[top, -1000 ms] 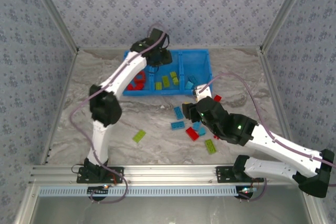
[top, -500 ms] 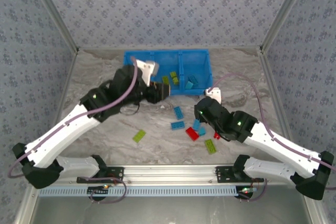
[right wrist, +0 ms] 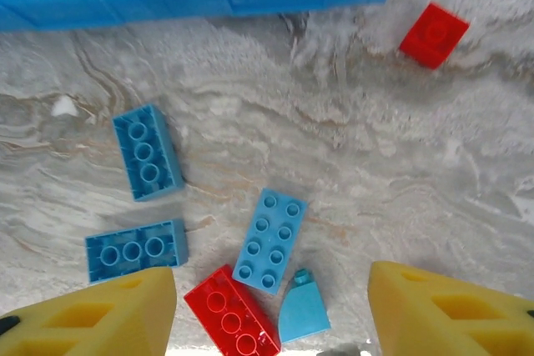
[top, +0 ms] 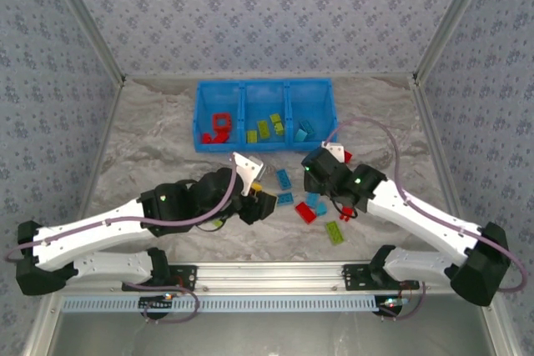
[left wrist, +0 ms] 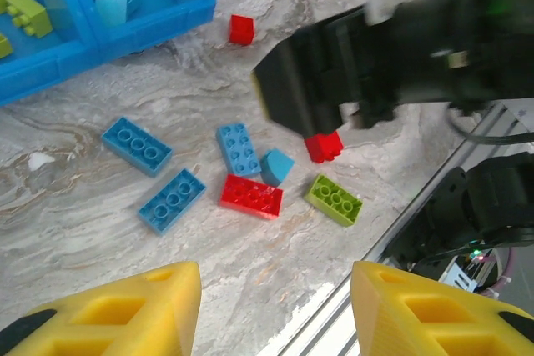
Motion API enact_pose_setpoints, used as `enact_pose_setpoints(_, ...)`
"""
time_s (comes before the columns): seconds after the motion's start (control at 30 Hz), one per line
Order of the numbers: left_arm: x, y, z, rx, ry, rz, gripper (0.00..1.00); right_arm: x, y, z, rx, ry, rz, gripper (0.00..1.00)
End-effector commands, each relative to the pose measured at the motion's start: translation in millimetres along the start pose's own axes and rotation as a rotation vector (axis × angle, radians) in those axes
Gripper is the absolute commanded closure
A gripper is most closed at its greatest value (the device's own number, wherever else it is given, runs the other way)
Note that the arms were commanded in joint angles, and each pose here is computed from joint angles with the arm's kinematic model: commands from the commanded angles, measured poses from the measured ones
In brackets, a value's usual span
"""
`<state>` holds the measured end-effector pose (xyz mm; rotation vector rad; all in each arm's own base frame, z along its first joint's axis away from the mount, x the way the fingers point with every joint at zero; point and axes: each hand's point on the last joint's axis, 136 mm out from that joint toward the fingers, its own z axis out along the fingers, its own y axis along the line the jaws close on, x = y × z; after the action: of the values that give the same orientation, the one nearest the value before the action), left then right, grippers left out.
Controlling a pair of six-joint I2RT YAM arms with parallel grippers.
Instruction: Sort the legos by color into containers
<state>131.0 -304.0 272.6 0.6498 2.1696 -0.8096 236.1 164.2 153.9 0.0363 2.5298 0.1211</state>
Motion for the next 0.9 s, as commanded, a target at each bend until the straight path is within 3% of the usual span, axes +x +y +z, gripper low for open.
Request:
enact_pose_setpoints(0.0, -14, -5, -3, -0.001, -0.082, -0.021, 0.5, 14, 2, 21, 0.007, 0.087, 0.078, 0.32)
enact_pose_setpoints(0.4, -12, -23, -3, 0.053, -0.087, 0.009, 0.5, 39, -2, 97, 0.083, 0.236, 0.214, 0.34)
enact_pose_setpoints(0.63, -13, -25, -4, 0.056, -0.088, 0.018, 0.5, 51, 3, 120, 0.076, 0.278, 0.214, 0.35)
enact_pose_setpoints(0.87, -13, -24, -6, 0.054, -0.092, 0.013, 0.5, 64, -5, 130, 0.111, 0.299, 0.23, 0.49)
